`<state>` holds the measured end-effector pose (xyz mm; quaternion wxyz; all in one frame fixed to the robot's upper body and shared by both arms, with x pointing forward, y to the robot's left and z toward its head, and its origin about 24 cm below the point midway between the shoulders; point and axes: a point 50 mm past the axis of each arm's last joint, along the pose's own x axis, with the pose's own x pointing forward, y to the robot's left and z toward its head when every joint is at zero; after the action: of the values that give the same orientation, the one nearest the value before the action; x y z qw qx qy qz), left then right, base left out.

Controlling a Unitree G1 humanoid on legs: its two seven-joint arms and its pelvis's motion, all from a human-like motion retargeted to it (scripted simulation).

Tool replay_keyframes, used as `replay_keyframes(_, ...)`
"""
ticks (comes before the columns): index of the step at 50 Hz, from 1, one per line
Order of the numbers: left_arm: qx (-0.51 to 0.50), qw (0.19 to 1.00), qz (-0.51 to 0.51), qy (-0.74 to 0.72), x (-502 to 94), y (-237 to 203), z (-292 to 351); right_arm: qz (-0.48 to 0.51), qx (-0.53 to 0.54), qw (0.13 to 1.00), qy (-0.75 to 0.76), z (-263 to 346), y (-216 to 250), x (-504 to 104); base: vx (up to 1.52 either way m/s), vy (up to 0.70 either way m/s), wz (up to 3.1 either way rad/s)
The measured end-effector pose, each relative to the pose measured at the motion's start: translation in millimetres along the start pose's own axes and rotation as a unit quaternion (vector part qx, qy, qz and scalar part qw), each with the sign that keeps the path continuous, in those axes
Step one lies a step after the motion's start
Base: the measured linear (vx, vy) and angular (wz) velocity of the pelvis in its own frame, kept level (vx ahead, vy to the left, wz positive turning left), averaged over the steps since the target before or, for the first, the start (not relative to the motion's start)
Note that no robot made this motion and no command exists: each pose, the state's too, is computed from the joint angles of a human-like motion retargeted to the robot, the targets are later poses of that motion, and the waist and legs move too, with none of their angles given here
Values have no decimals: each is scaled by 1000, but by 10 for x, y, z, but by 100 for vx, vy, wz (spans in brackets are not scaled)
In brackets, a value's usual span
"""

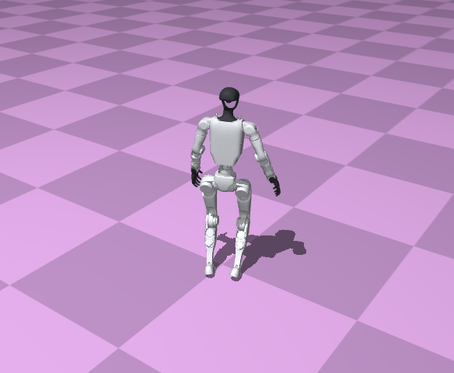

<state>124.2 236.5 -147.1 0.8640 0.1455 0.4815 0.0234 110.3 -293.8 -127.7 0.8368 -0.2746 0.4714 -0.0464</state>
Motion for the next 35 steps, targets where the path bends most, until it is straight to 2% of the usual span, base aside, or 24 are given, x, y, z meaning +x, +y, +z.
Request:
replay_keyframes(7, 37, 997, -9, -62, 18, -40, 267, 13, 4, 995, -94, 471, 156, 29, 0, 0, 0)
replay_keyframes(14, 68, 995, -28, -68, -1, -108, 248, 31, 8, 986, -163, 797, 290, -12, 1, 0, -14)
replay_keyframes(35, 73, 995, -71, -9, -27, -237, -2, 6, 59, 979, -193, 1009, 205, -10, 0, 0, -16)
